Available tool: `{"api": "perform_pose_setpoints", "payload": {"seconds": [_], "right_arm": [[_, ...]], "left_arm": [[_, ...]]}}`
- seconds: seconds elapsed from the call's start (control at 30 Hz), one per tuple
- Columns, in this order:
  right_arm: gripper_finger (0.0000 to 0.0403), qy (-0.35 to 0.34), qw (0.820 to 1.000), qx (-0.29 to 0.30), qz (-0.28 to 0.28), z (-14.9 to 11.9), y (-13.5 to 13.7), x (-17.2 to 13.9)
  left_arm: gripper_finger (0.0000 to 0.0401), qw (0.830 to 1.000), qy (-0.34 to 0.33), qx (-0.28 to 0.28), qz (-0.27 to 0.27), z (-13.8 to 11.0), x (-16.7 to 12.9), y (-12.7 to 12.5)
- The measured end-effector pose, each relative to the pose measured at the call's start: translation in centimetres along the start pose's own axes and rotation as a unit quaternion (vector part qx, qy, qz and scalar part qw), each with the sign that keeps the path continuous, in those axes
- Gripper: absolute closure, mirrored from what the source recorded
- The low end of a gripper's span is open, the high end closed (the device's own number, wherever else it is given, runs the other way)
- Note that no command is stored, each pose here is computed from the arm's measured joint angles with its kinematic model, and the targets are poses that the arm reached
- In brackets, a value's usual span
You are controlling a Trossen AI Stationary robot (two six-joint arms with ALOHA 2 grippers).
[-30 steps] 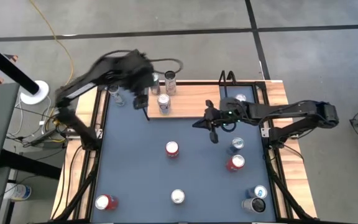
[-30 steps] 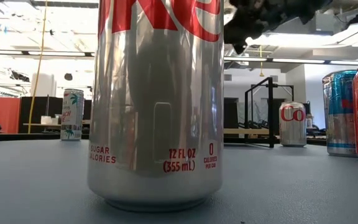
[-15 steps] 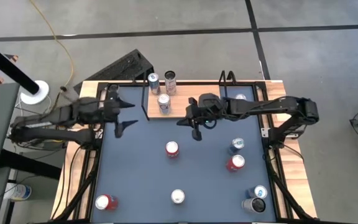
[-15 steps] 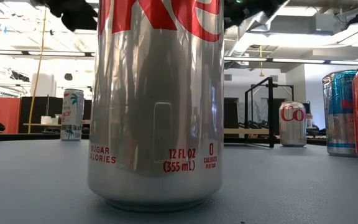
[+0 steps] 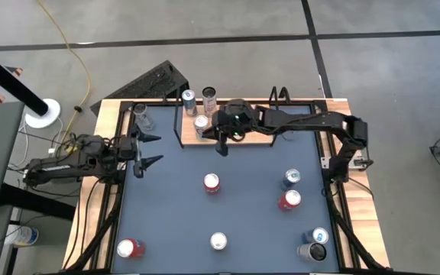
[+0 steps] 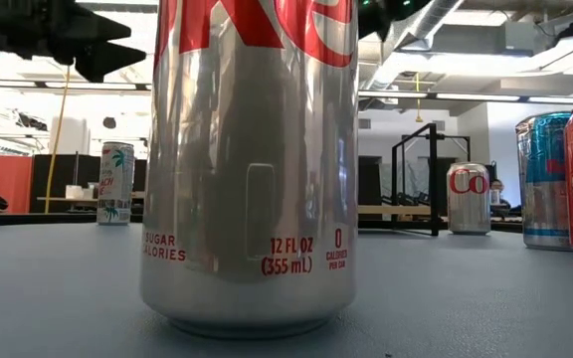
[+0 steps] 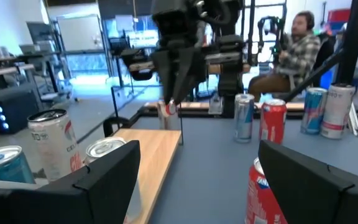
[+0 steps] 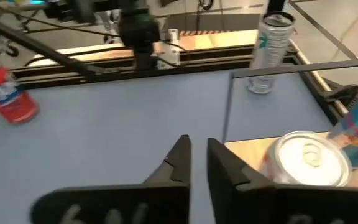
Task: Place canned beverage on shelf
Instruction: Put the top left silver soda can on the shelf
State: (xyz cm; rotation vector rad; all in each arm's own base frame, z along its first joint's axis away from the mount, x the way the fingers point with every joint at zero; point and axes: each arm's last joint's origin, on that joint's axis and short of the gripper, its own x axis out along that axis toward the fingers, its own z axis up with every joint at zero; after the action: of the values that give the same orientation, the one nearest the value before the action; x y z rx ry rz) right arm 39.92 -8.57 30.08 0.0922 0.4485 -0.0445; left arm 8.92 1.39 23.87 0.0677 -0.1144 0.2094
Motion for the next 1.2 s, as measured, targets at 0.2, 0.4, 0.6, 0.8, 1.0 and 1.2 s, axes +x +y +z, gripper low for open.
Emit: {"api": "perform_pose_setpoints", "payload": {"seconds": [0.2,0.4,0.6,0.8,1.0,1.2], "right_arm": [[0.0242,0.021,0.998,0.006,-0.054,0.9,-1.8,1.6],[0.0133,0.028,0.995,0.013,-0.090,1.3,-3.3,1.7],[0.0077,0.028,0.995,0.010,-0.093,1.2,-3.4,2.0],[0.0061,0.041,0.988,-0.012,-0.146,-0.1,-3.9,3.8],[0.0062,0.040,0.985,-0.017,-0.168,-0.3,-4.0,4.3],[0.0062,0.037,0.985,-0.016,-0.168,-0.6,-4.2,4.8]], "left_arm": [[0.0083,1.000,-0.023,-0.001,0.002,-2.1,-0.9,-0.1],[0.0083,1.000,0.015,0.002,0.001,-4.3,-0.3,-0.2],[0.0083,0.999,0.038,0.015,-0.035,-6.0,-0.1,-0.6],[0.0083,0.997,0.048,-0.002,-0.053,-7.0,0.0,-0.7],[0.0083,0.998,0.054,-0.020,-0.021,-7.1,0.0,-0.6],[0.0083,0.998,0.057,-0.016,-0.023,-7.2,0.0,-0.6]]}}
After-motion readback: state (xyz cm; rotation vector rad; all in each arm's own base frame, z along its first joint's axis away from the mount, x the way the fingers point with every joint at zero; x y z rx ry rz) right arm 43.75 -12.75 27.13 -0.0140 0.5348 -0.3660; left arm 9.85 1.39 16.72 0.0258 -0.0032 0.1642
